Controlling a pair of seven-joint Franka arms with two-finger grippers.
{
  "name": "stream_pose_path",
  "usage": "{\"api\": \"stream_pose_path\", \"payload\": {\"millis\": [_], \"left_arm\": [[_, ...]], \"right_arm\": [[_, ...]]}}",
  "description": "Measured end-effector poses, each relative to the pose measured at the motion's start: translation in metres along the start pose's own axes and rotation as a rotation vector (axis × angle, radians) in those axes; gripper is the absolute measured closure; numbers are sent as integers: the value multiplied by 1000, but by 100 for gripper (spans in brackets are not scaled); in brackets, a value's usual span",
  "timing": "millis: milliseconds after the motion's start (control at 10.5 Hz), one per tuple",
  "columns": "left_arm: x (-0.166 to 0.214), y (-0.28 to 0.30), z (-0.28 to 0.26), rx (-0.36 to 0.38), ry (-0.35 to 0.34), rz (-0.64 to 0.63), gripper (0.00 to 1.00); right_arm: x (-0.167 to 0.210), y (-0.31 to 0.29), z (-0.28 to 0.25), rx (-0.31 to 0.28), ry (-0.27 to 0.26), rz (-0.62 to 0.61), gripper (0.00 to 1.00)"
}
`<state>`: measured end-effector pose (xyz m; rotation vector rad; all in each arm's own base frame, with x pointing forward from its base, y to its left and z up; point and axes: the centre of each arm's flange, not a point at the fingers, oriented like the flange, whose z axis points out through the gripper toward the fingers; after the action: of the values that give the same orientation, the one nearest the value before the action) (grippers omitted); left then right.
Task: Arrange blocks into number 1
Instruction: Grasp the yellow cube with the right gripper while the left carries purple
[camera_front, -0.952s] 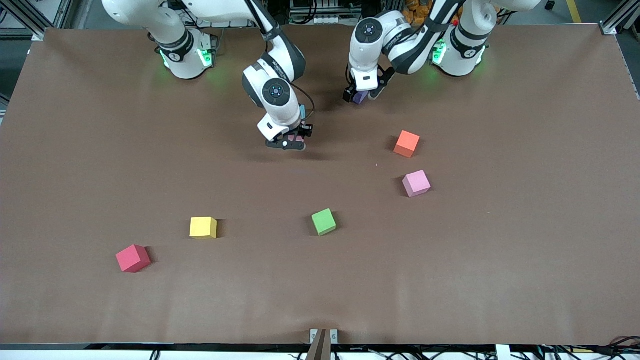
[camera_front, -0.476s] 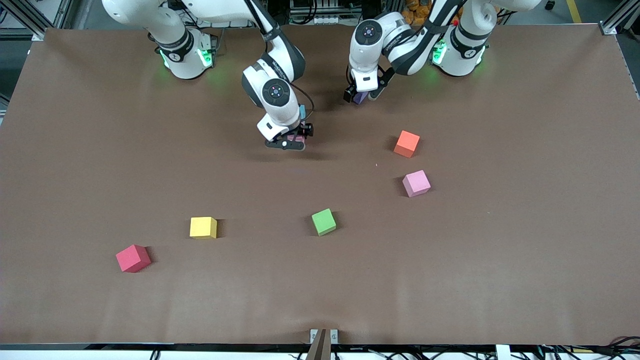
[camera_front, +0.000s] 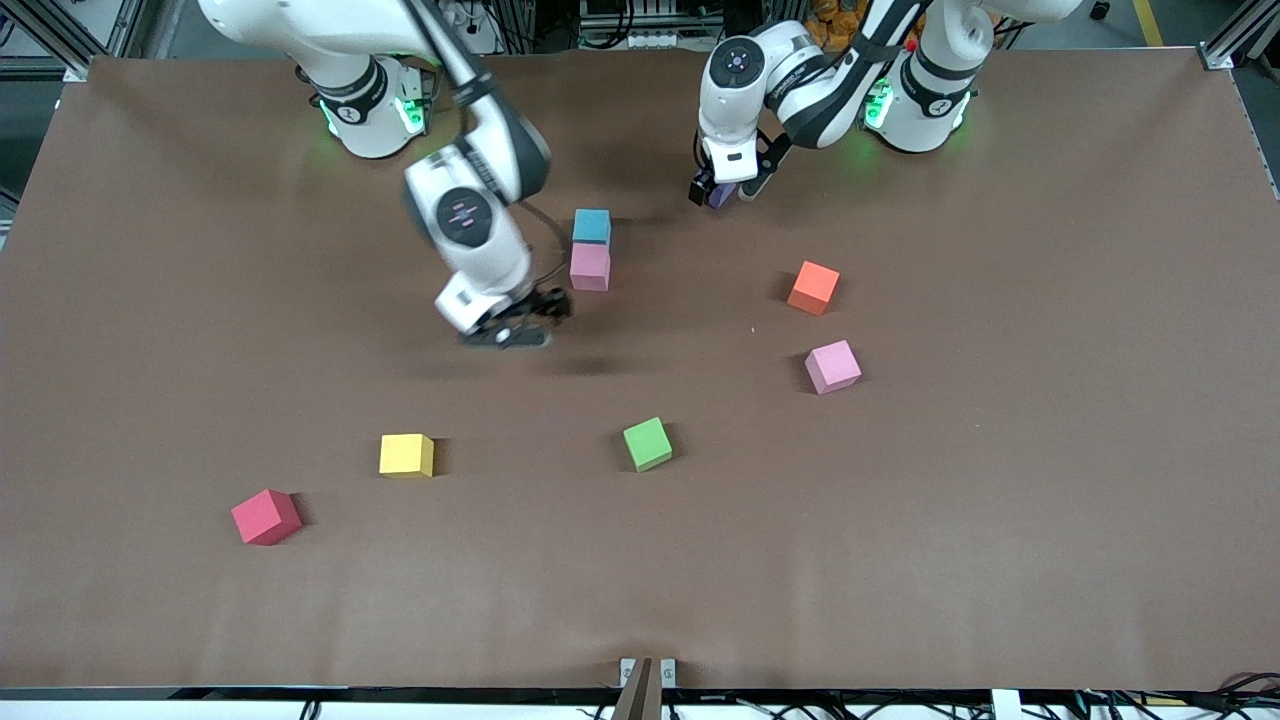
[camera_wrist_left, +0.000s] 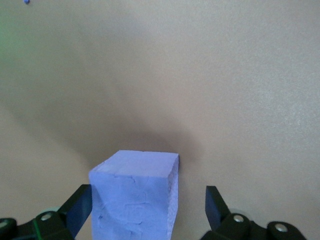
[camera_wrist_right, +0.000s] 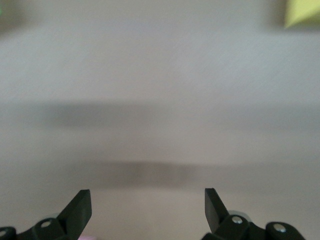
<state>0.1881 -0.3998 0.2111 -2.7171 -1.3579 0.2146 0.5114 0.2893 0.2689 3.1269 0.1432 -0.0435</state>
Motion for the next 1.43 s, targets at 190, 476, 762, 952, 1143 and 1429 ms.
{"api": "stream_pose_path", "payload": {"millis": [190,476,762,952,1143,1429], "left_arm": [[1,-1,-4,3,10,0,0],[-1,-2,-3,6,12,4,0],[-11,-8,4,8,-1,19,0],[-15,-9,8,9,-11,17,0],[-15,-9,11,3,-21,16,0],[-16,-9,18,6,-35,15,0]], "right_arm": [[47,69,-10,-20,36,-38,0],[100,122,-2,-26,69,28,0],[129,145,10,-40,89,62,0],[140,153,8,-44,104,67,0],[146,153,13,-47,106,64,0],[148,154,26,-53,94,59,0]]}}
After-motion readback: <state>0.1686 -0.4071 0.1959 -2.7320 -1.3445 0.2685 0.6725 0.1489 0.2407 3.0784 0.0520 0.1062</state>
